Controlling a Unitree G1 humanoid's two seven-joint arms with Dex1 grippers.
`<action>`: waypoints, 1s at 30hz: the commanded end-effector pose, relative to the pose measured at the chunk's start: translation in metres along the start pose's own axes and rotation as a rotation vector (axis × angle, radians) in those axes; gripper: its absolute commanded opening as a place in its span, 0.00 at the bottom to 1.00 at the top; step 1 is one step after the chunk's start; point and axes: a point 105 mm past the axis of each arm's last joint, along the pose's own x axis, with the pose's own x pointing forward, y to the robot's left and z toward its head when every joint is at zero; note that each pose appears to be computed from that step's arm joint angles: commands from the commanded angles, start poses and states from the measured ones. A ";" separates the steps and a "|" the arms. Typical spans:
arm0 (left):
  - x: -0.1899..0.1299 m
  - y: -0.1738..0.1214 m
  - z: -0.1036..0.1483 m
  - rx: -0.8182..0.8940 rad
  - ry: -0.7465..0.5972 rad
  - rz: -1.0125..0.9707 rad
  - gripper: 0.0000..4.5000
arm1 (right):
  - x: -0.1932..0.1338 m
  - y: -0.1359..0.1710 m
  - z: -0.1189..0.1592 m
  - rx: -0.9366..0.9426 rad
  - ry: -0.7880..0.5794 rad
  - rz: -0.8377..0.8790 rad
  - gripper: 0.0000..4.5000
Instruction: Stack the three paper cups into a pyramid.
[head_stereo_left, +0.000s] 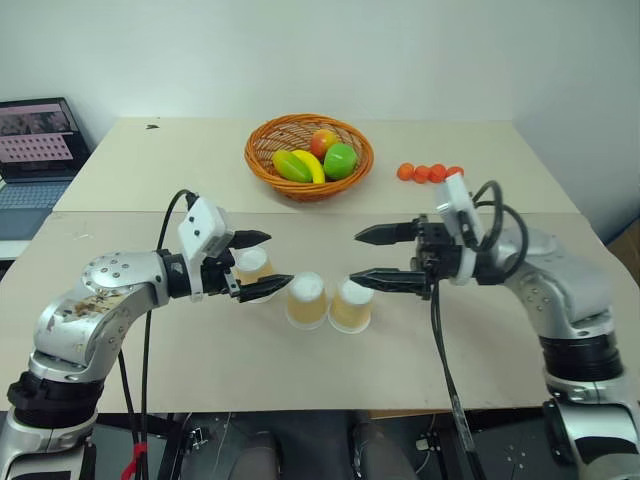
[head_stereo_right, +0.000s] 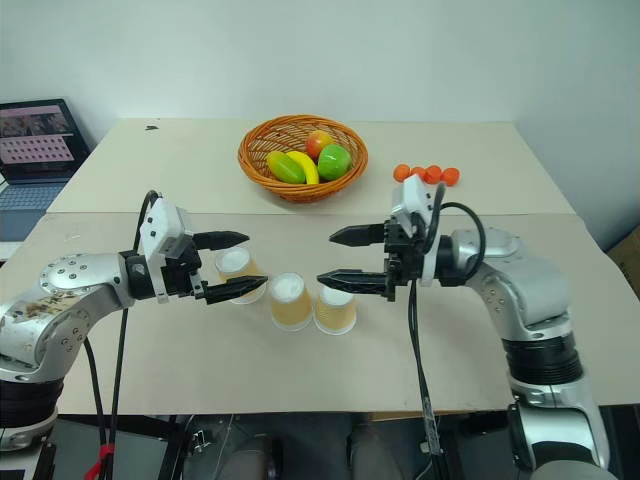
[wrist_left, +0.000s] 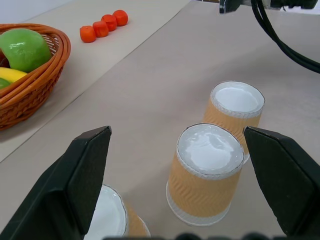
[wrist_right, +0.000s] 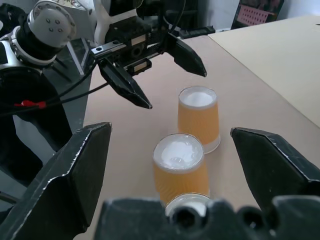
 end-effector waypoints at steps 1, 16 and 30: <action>-0.022 0.015 0.010 0.054 -0.003 0.064 1.00 | -0.028 -0.011 0.002 -0.069 0.054 -0.117 0.99; -0.095 0.045 -0.046 -0.033 0.019 0.492 1.00 | -0.044 -0.028 0.000 -0.062 0.076 -0.196 0.99; -0.055 0.029 -0.070 -0.060 -0.061 0.493 1.00 | -0.046 0.009 0.017 -0.006 0.106 -0.027 0.99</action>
